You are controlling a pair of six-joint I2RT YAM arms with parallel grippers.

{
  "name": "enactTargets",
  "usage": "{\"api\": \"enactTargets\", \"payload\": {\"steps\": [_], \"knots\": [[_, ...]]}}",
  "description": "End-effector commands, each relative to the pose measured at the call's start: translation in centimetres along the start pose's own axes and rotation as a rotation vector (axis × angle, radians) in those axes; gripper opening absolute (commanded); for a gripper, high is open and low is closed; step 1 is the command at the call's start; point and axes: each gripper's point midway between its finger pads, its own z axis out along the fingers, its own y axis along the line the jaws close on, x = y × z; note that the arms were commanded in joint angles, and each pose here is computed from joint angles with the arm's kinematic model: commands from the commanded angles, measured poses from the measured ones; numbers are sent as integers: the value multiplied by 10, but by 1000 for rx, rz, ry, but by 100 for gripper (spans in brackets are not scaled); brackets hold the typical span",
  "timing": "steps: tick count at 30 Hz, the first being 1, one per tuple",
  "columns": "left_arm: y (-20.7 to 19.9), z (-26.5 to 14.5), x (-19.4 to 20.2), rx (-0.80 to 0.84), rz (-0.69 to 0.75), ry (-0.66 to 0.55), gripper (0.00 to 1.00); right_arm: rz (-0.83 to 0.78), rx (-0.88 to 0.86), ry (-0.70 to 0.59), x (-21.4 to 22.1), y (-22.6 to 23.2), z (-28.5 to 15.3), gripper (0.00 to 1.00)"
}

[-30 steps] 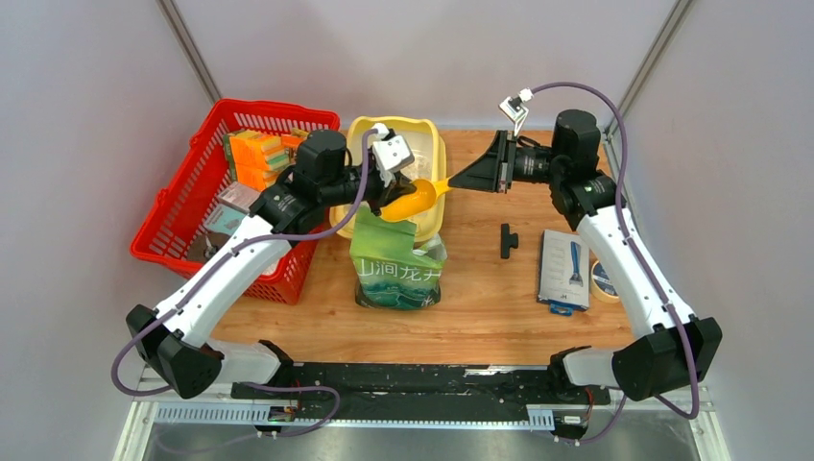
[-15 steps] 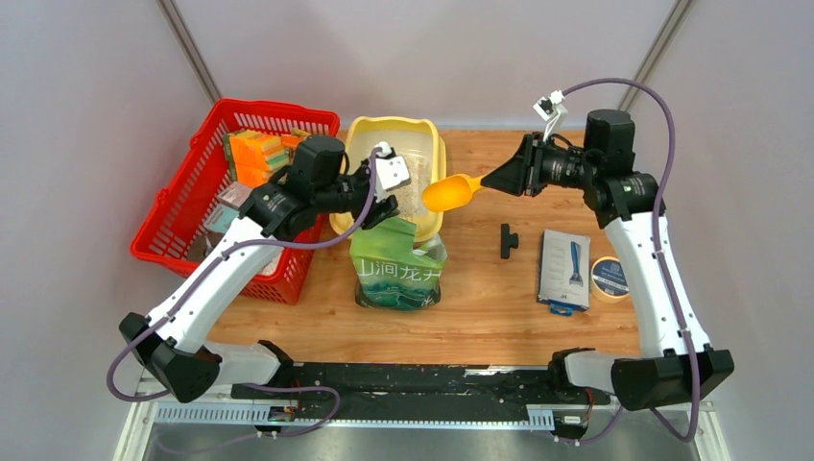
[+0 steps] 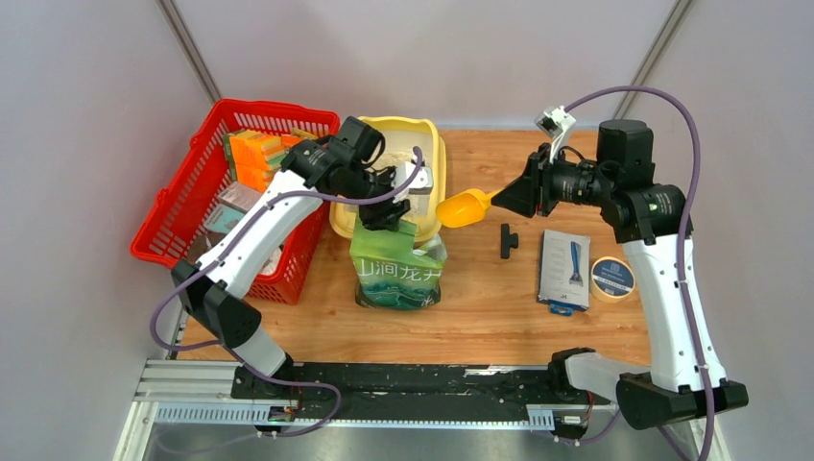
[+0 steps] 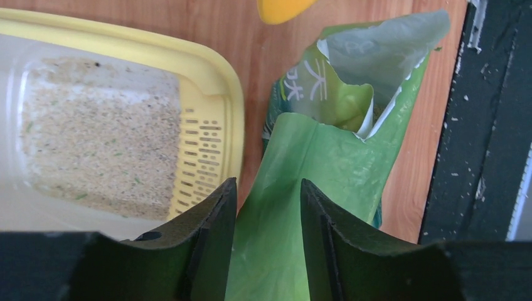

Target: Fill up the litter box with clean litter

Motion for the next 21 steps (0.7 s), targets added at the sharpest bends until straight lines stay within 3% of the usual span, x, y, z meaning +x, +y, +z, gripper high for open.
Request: {"api": "enactTargets", "payload": {"steps": [1, 5, 6, 10, 21], "knots": [[-30, -8, 12, 152, -21, 63, 47, -1, -15, -5, -8, 12, -5, 0], [-43, -13, 15, 213, -18, 68, 34, 41, -81, -19, -11, 26, -5, 0], [-44, -14, 16, 218, -18, 75, 23, 48, -100, -6, -10, 29, -3, 0], [-54, -22, 18, 240, -30, 86, 0, 31, -60, 55, 0, 24, 3, 0], [-44, -48, -12, 9, -23, -105, 0, -147, -99, 178, 19, 42, 8, 0]]}}
